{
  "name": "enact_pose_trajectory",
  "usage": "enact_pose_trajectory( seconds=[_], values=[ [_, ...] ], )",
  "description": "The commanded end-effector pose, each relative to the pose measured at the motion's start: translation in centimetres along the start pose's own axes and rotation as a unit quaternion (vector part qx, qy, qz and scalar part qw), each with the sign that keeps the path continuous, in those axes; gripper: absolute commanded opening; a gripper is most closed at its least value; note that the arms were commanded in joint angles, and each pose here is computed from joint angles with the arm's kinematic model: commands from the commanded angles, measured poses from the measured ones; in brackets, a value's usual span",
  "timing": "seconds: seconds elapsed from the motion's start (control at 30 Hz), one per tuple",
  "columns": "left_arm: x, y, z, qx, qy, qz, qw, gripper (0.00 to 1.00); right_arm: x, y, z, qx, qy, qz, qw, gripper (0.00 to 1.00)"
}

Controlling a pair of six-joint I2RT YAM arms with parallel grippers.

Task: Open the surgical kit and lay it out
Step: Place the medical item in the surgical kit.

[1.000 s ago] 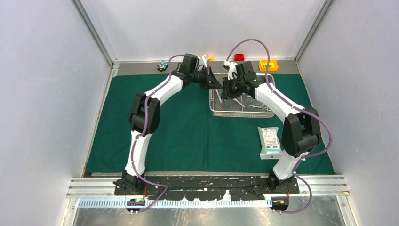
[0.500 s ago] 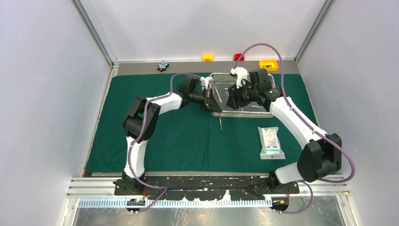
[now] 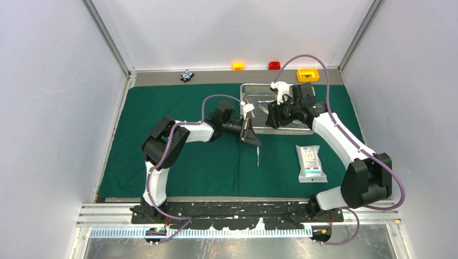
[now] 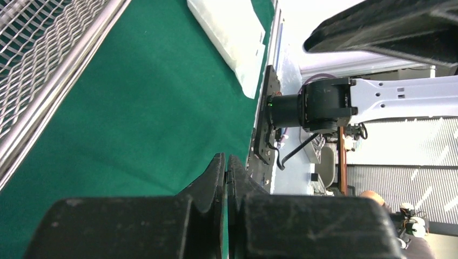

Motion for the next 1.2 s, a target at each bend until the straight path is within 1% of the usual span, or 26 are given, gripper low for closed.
enact_pose_trajectory(
  seconds=[0.0, 0.2, 0.4, 0.63, 0.97, 1.17],
  values=[
    [0.3, -0.3, 0.2, -0.008, 0.047, -0.025, 0.999, 0.0, 0.3, -0.2, -0.3, 0.001, -0.008, -0.014, 1.0, 0.53],
    [-0.4, 0.0, 1.7, 0.006, 0.025, -0.026, 0.999, 0.0, 0.0, -0.1, -0.6, 0.0, -0.003, -0.01, 1.0, 0.52],
    [-0.8, 0.0, 2.3, 0.012, 0.016, -0.038, 0.999, 0.01, -0.3, 0.1, -0.9, -0.002, -0.001, -0.005, 1.0, 0.53],
    [-1.4, 0.1, 3.2, 0.016, -0.003, -0.031, 0.999, 0.01, -0.5, 0.4, -1.2, -0.003, 0.0, 0.001, 1.0, 0.53],
    [-2.0, -0.4, 3.6, 0.029, 0.002, -0.021, 0.999, 0.01, -0.8, 0.2, -1.3, -0.004, 0.004, 0.003, 1.0, 0.53],
    [-2.1, -0.5, 4.4, 0.037, -0.009, -0.018, 0.999, 0.02, -0.8, 0.1, -1.3, -0.001, 0.005, 0.003, 1.0, 0.52]
  ],
)
Point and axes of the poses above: each gripper's point midway between its finger pads, its own y axis out along the fingers, its own z axis along the line the jaws close on, x = y × z, the point moved 5 cm from there along -y, back along the fingers, and after that the axes turned 13 degrees about -y, right-handed, at the moved point
